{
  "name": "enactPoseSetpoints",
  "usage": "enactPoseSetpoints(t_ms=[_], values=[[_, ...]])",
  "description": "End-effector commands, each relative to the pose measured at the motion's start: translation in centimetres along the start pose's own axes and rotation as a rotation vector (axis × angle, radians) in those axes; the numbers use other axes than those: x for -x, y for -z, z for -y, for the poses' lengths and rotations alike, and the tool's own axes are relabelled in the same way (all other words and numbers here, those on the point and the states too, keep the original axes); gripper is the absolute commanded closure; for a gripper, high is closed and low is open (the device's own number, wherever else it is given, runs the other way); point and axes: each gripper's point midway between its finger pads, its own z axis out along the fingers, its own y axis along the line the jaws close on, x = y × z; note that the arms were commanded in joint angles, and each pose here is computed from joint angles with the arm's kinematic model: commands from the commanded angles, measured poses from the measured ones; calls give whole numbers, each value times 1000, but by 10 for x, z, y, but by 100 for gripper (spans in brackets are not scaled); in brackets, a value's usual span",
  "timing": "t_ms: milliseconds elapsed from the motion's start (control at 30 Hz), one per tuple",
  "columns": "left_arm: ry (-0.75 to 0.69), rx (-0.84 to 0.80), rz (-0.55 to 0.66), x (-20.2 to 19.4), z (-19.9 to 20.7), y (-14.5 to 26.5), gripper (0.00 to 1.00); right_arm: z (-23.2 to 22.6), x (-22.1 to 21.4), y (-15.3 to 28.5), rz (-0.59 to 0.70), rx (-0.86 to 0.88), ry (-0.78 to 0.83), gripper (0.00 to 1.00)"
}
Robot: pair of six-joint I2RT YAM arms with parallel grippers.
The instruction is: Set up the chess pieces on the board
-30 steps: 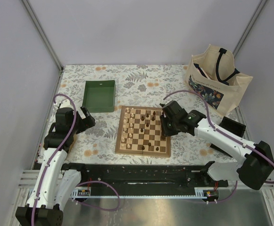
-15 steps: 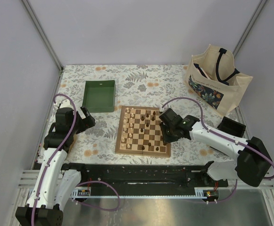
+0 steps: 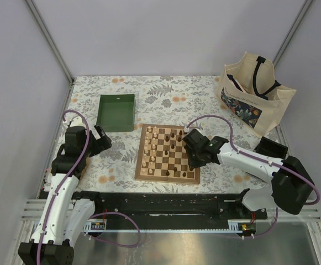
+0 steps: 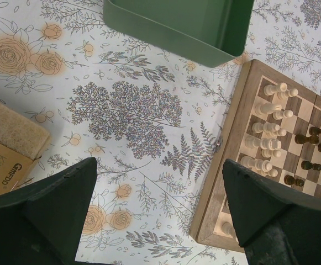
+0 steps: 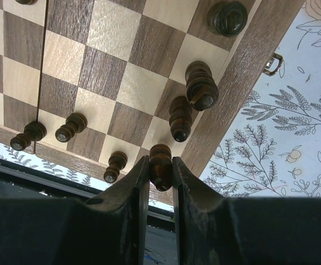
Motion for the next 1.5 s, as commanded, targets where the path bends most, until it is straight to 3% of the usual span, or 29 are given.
enactPoseSetpoints(t_ms=[0,1467], values=[[-2,-39,57,17,9,1,1,-1,5,-3,38,-23,0,80],[-1,-40,59,17,9,2,1,2,10,-11,71,-55,-18,78]])
